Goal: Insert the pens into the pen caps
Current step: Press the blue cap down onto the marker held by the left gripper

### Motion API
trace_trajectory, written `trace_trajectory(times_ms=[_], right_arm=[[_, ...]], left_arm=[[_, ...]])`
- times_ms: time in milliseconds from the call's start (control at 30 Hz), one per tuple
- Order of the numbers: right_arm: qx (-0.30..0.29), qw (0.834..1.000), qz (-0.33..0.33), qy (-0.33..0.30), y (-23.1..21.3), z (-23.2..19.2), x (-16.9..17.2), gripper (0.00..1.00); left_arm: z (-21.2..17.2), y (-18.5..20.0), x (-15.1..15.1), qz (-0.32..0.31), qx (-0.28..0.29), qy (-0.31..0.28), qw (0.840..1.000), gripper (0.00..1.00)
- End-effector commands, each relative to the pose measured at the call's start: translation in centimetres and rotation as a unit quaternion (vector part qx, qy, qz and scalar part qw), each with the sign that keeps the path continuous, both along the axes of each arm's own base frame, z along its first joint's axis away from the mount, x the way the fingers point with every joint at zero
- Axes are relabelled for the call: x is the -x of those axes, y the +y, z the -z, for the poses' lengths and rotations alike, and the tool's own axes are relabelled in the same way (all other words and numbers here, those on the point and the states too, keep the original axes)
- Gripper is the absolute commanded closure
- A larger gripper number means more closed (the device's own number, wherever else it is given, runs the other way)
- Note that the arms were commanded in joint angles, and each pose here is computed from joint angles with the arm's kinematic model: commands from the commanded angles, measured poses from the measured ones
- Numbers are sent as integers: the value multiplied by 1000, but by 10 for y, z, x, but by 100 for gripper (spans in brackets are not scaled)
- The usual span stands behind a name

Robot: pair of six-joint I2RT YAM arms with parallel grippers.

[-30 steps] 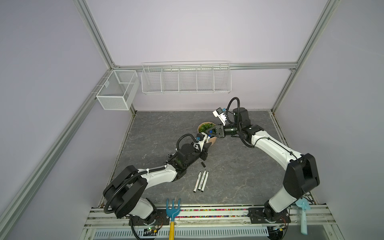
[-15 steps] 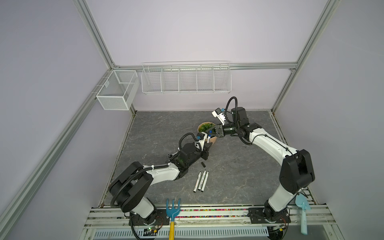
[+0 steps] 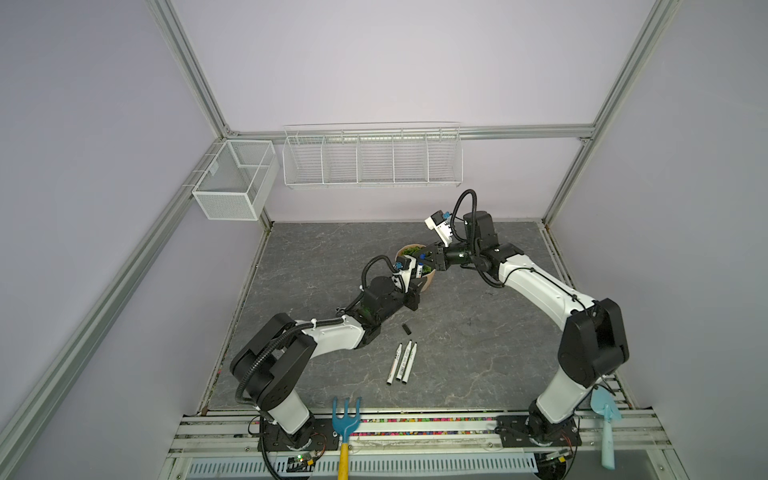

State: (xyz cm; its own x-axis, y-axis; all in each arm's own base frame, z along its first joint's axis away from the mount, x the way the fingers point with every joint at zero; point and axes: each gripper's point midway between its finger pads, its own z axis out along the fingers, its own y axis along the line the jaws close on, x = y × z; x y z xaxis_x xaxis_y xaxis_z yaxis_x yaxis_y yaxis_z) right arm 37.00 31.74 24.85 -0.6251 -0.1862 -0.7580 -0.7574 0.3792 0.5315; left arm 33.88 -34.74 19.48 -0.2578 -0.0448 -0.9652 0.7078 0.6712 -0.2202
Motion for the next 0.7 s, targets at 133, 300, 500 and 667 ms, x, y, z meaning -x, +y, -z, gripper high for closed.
trace_trajectory(times_ms=[133, 300, 500, 667], right_arm=[[70, 968, -98, 222, 3, 86, 97, 93], [72, 964, -118, 227, 4, 89, 112, 93], [89, 959, -137, 231, 2, 98, 127, 93], [94, 958, -140, 233, 1, 100, 129, 94]], left_arm=[[-209, 60, -46, -98, 231, -201, 947, 100], [-238, 70, -48, -101, 224, -240, 939, 100], [-270, 81, -43, -102, 237, -280, 925, 100], [-300, 94, -39, -103, 252, -312, 910, 100]])
